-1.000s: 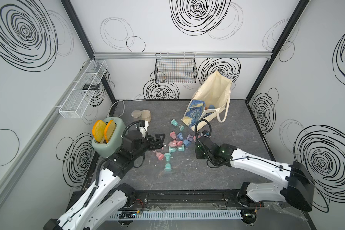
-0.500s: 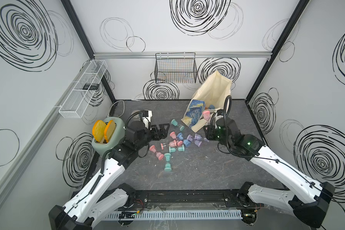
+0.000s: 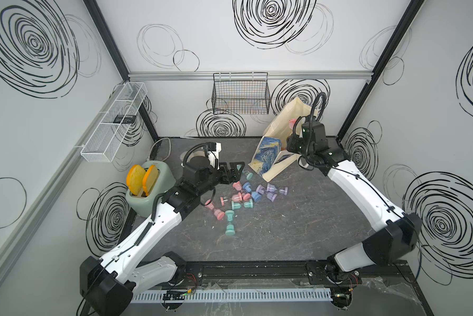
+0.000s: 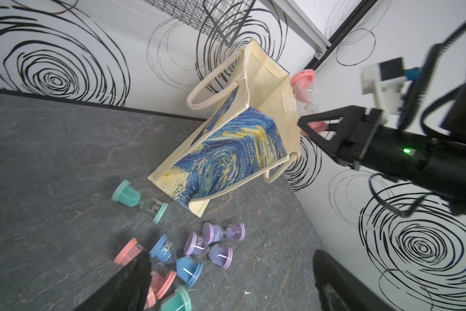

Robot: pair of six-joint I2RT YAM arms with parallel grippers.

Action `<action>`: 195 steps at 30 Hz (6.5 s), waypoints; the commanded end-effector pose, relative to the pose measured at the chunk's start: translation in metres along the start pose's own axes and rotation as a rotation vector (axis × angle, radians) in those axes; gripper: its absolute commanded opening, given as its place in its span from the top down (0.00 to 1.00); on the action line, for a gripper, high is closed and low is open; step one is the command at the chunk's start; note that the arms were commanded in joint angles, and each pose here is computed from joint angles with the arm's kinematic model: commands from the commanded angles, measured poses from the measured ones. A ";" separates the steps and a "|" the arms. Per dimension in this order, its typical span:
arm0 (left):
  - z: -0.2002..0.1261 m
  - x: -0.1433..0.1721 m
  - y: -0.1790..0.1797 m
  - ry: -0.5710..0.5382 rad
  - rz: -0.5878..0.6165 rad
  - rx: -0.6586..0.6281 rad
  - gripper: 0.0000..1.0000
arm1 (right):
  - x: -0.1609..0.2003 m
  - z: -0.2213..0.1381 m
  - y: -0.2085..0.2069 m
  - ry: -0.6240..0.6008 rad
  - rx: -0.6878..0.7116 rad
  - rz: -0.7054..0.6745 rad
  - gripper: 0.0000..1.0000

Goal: Put the hourglass into the canvas bag
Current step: Place the hourglass in the canvas bag, then pick up the hourglass from the center of the board.

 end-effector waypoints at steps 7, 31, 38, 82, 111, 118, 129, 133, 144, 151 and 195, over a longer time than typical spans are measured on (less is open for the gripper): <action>0.026 -0.013 -0.022 -0.020 0.049 0.094 0.04 | -0.021 0.067 -0.022 0.017 0.071 0.006 0.71; 0.037 0.000 -0.007 -0.005 0.041 0.050 0.04 | 0.006 0.116 -0.046 0.131 0.233 -0.028 0.39; 0.034 -0.001 -0.005 -0.005 0.035 0.049 0.04 | -0.009 0.092 -0.029 0.086 0.170 -0.022 0.29; -0.081 0.033 0.049 -0.059 -0.074 -0.154 0.04 | 0.121 -0.126 0.048 0.188 -0.219 -0.440 0.03; -0.101 0.085 0.078 0.092 -0.153 -0.303 0.04 | 0.325 -0.062 0.095 0.550 -0.514 -0.392 0.08; -0.108 0.085 0.081 0.097 -0.150 -0.355 0.04 | 0.352 -0.061 0.120 0.595 -0.500 -0.364 0.07; -0.112 0.083 0.085 0.078 -0.144 -0.385 0.04 | 0.383 -0.047 0.133 0.638 -0.402 -0.431 0.09; -0.112 0.084 0.087 0.076 -0.143 -0.396 0.04 | 0.390 -0.043 0.121 0.662 -0.331 -0.470 0.14; -0.111 0.079 0.086 0.051 -0.168 -0.387 0.04 | 0.400 -0.049 0.092 0.709 -0.272 -0.538 0.21; -0.108 0.078 0.088 0.042 -0.171 -0.389 0.04 | 0.415 -0.046 0.089 0.715 -0.272 -0.595 0.28; -0.100 0.038 0.066 -0.027 -0.144 -0.312 0.04 | 0.327 -0.078 0.093 0.557 -0.482 -0.401 0.66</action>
Point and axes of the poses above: each gripper's point midway between its finger pads, its own z axis out along the fingers, its own y axis along the line the jaws close on, x = y × z, the point moved 6 cm from there along -z, back along the fingers, and after that the axes turned 1 degree about z, right-handed, at the moved point
